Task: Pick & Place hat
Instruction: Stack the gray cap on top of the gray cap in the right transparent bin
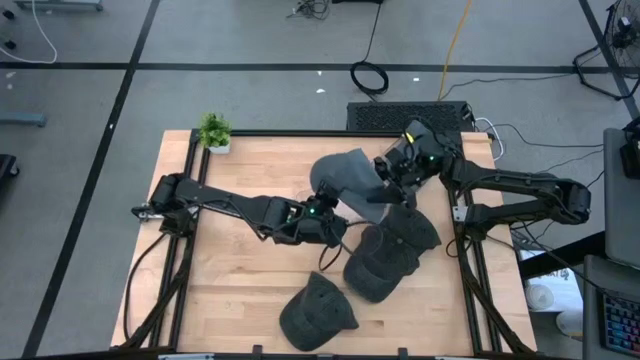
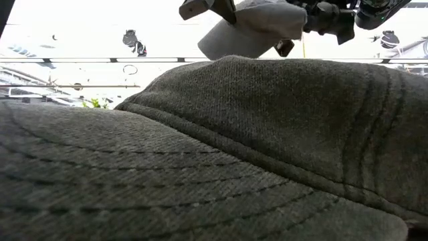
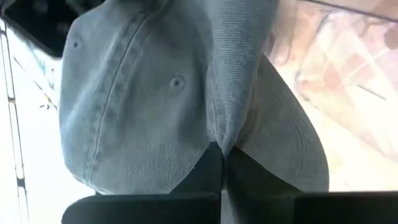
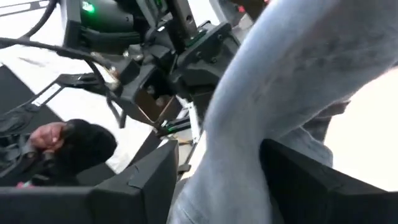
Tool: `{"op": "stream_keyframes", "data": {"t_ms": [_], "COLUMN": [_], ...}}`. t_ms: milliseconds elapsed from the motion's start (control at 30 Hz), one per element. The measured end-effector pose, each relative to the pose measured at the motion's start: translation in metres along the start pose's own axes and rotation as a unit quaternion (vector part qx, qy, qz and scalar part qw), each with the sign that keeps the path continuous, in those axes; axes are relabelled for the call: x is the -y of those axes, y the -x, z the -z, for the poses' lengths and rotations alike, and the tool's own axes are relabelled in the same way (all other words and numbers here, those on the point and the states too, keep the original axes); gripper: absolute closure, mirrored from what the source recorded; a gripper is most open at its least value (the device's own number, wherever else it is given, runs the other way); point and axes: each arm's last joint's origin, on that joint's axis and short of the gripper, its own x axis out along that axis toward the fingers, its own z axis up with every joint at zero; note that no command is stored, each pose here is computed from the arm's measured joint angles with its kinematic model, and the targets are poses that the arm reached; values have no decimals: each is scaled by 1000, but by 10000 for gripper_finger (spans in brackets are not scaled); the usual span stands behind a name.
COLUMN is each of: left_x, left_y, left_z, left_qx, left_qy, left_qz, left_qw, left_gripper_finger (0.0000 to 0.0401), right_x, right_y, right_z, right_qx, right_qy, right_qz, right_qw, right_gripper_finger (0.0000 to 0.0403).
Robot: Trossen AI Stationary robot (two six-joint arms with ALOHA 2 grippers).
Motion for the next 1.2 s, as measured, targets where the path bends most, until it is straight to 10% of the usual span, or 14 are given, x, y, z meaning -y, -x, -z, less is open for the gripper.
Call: {"op": "stream_keyframes", "data": {"t_ms": [433, 633, 800, 1200], "left_x": [-11, -11, -12, -16], "left_y": [-18, -20, -24, -36], "left_z": [13, 15, 17, 21], "left_qx": [-6, -16, -13, 33], "left_qy": [34, 40, 73, 226], "left_qz": [14, 12, 23, 90], "left_qw": [999, 999, 997, 969], "left_gripper_finger": [397, 395, 397, 319], "right_x": [-9, -3, -10, -30], "right_y": [-15, -14, -15, -5], "right_z": [4, 10, 3, -21], "right_qx": [37, 20, 37, 107], "right_qy": [25, 58, 81, 73], "right_qz": [74, 137, 64, -66], "right_qw": [996, 989, 994, 989], "right_gripper_finger": [184, 259, 384, 401]}}
